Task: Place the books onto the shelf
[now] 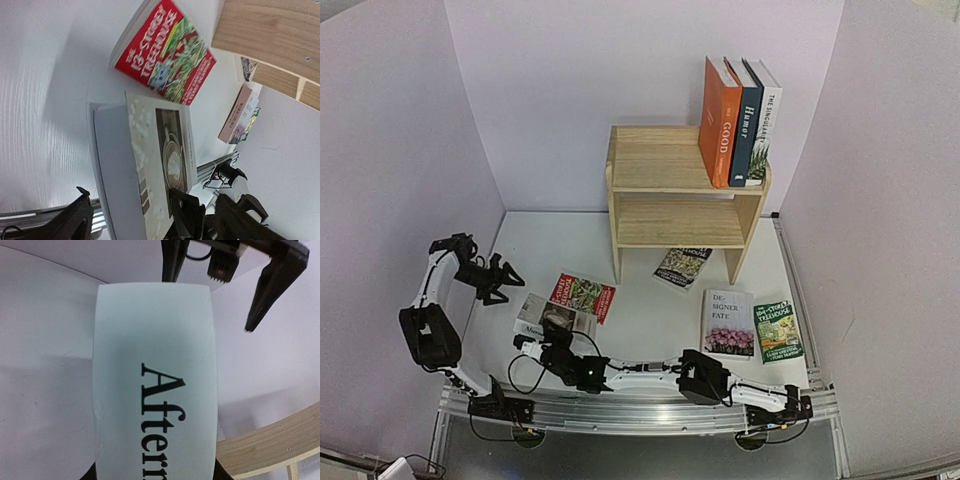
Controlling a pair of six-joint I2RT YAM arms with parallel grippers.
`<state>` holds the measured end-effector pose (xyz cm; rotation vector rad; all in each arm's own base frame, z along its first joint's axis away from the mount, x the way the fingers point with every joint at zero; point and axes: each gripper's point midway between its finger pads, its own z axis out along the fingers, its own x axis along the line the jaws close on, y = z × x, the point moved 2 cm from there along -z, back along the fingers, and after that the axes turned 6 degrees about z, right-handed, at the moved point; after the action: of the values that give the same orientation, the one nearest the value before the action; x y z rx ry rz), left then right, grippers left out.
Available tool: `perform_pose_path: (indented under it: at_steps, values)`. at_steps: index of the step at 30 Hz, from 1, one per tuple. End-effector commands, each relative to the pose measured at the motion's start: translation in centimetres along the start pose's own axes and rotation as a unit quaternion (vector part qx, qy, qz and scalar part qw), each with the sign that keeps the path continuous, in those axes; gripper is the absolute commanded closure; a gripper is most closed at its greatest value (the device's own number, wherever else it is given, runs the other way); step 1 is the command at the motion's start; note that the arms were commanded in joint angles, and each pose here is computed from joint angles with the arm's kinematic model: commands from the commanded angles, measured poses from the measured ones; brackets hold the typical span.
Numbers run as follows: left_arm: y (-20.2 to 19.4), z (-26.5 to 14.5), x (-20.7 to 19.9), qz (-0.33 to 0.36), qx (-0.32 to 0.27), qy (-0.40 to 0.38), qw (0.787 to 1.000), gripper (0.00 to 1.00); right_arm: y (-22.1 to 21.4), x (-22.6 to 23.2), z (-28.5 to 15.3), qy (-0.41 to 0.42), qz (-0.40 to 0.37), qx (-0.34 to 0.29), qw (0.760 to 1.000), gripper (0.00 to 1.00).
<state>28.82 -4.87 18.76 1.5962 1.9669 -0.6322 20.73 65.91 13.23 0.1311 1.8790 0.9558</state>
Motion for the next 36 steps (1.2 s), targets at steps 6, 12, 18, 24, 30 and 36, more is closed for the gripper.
perform_pose_path:
  at_steps: [6, 12, 18, 24, 30, 36]
  values:
    - [4.8, -10.7, -8.6, 0.162, -0.189, 0.018, 0.968, 0.04, 6.1, -16.5, -6.1, 0.121, 0.376, -0.075, 0.916, 0.92]
    - [7.6, -15.4, -10.4, 0.202, -0.309, 0.072, 0.926, 0.01, 9.7, -26.1, -11.2, 0.189, 0.446, -0.161, 0.86, 0.93]
    - [9.0, -16.7, -10.8, 0.205, -0.336, 0.087, 0.915, 0.0, 12.5, -38.1, -16.3, 0.113, 0.448, -0.257, 0.849, 0.95]
    - [9.0, -15.6, -9.7, 0.19, -0.329, 0.088, 0.921, 0.0, 14.7, -48.6, -21.9, 0.005, 0.41, -0.347, 0.843, 0.91]
    - [8.9, -14.4, -8.9, 0.181, -0.315, 0.082, 0.928, 0.0, 10.4, -56.4, -22.0, -0.225, 0.352, -0.326, 0.848, 0.94]
    - [9.8, -13.9, -8.8, 0.18, -0.305, 0.078, 0.932, 0.0, 4.8, -60.5, -18.6, -0.309, 0.343, -0.303, 0.833, 0.94]
